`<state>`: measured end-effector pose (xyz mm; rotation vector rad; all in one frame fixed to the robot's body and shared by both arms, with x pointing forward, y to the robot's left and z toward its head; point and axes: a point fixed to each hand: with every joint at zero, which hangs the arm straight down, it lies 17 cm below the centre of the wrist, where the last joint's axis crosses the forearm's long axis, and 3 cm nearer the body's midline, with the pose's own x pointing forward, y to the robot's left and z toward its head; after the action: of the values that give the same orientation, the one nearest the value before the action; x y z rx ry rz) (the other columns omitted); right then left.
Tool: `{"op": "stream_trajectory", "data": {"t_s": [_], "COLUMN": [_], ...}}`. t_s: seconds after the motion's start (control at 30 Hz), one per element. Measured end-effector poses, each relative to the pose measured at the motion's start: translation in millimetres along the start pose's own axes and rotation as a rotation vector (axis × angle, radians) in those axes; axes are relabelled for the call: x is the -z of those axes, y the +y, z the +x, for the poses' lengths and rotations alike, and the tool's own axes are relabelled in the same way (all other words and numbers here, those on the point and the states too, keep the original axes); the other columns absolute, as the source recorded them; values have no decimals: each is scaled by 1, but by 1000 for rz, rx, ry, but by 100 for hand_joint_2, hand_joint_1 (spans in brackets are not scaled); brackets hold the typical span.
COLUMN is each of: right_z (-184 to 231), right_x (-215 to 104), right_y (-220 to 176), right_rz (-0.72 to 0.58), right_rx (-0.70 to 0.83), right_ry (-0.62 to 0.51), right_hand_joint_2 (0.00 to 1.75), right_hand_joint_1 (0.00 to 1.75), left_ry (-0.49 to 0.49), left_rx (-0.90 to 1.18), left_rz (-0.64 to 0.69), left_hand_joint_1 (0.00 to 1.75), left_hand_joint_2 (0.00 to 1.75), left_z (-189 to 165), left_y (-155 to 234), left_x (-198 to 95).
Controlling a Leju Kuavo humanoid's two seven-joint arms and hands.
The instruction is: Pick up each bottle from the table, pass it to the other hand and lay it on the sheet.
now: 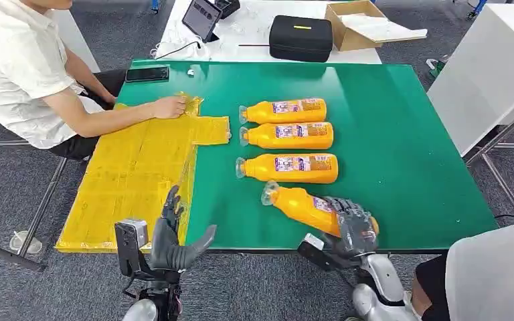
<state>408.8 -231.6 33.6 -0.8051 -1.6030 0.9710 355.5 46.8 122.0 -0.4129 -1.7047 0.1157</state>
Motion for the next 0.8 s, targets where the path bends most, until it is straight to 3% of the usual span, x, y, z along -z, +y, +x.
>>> {"op": "stream_trajectory", "data": {"t_s": [0.47,0.8], "right_z": [29,73], "right_x": [4,6], "right_y": [-1,0], "right_rz": [-33,-65], "right_rx": [78,328], "right_ry": [-31,-104], "right_hand_joint_2": [175,175], "right_hand_joint_1": [175,175], "left_ry": [44,115], "left_rx": [-18,-171], "left_rz": [-12,-23], "left_hand_joint_1": [0,0], "left_hand_joint_2": [175,175], "left_z": [-13,-26], "left_y": [-1,-6], "left_x": [-8,-13]}}
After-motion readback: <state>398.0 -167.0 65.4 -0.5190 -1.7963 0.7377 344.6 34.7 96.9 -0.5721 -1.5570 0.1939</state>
